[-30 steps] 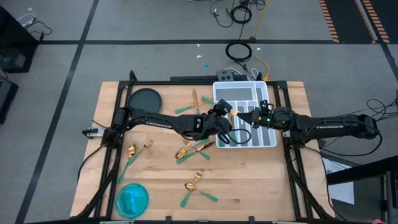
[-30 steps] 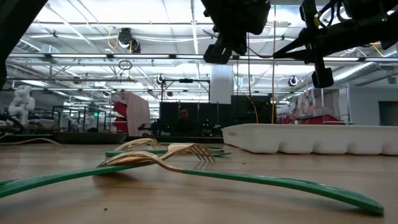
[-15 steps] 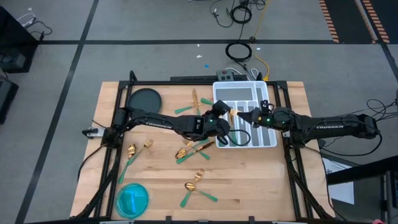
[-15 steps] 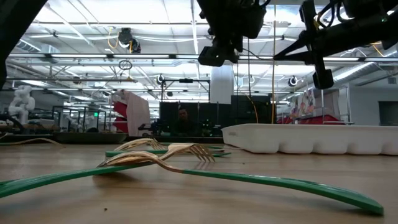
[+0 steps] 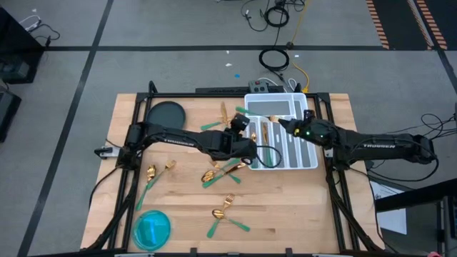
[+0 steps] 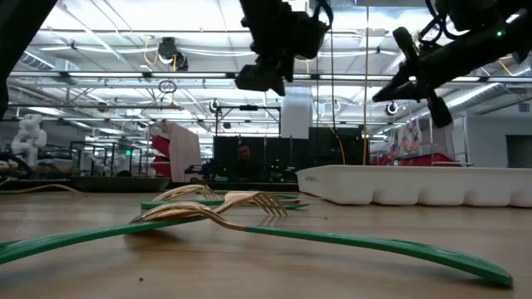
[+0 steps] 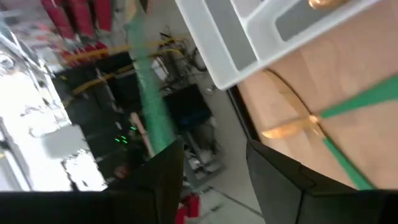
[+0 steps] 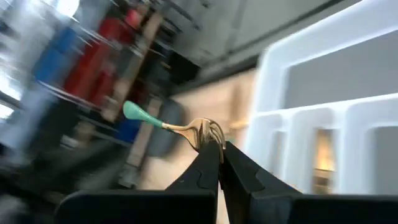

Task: Sort silverware
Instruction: Put the green fork on the silverware organizer

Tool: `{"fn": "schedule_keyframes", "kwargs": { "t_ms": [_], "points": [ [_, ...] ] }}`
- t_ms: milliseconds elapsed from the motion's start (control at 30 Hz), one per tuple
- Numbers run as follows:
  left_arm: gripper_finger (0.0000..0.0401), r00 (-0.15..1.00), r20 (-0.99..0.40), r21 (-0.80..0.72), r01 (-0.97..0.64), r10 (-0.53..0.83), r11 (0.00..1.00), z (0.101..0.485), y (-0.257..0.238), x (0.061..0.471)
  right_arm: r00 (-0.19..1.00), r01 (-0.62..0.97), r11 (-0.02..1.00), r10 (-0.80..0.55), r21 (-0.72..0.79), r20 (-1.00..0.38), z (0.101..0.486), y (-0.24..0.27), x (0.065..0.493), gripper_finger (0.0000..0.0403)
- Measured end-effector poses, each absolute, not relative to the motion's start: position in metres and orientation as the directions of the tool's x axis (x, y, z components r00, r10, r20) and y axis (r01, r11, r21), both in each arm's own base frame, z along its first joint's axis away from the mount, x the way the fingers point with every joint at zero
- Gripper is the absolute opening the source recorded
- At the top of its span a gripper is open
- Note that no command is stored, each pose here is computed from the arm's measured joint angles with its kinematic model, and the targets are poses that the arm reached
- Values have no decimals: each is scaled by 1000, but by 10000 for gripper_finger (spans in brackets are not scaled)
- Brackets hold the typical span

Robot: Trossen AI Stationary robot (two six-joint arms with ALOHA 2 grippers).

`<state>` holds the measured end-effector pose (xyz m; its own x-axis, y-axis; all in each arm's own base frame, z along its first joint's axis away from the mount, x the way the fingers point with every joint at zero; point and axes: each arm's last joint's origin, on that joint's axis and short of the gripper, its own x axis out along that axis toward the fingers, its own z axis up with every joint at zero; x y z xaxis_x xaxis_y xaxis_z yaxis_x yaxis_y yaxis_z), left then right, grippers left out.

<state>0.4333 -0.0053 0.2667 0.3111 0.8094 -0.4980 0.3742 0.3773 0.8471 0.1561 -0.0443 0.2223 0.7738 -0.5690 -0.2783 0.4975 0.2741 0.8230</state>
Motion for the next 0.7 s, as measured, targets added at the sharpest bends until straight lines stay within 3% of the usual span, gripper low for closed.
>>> {"fn": "schedule_keyframes", "kwargs": {
  "t_ms": [233, 433, 700],
  "points": [
    [180, 268, -576, 814, 278, 772, 511, 282, -5, 411, 625, 772, 351, -572, 530, -531, 271, -51, 137, 0],
    [180, 267, -620, 784, 182, 738, 593, 298, -5, 396, 567, 821, 444, -556, 359, -608, 336, -53, 117, 0],
    [180, 318, -654, 733, 45, 686, 678, 324, -5, 379, 383, 767, 631, -304, 117, -873, 379, -55, 120, 0]
  ]
}}
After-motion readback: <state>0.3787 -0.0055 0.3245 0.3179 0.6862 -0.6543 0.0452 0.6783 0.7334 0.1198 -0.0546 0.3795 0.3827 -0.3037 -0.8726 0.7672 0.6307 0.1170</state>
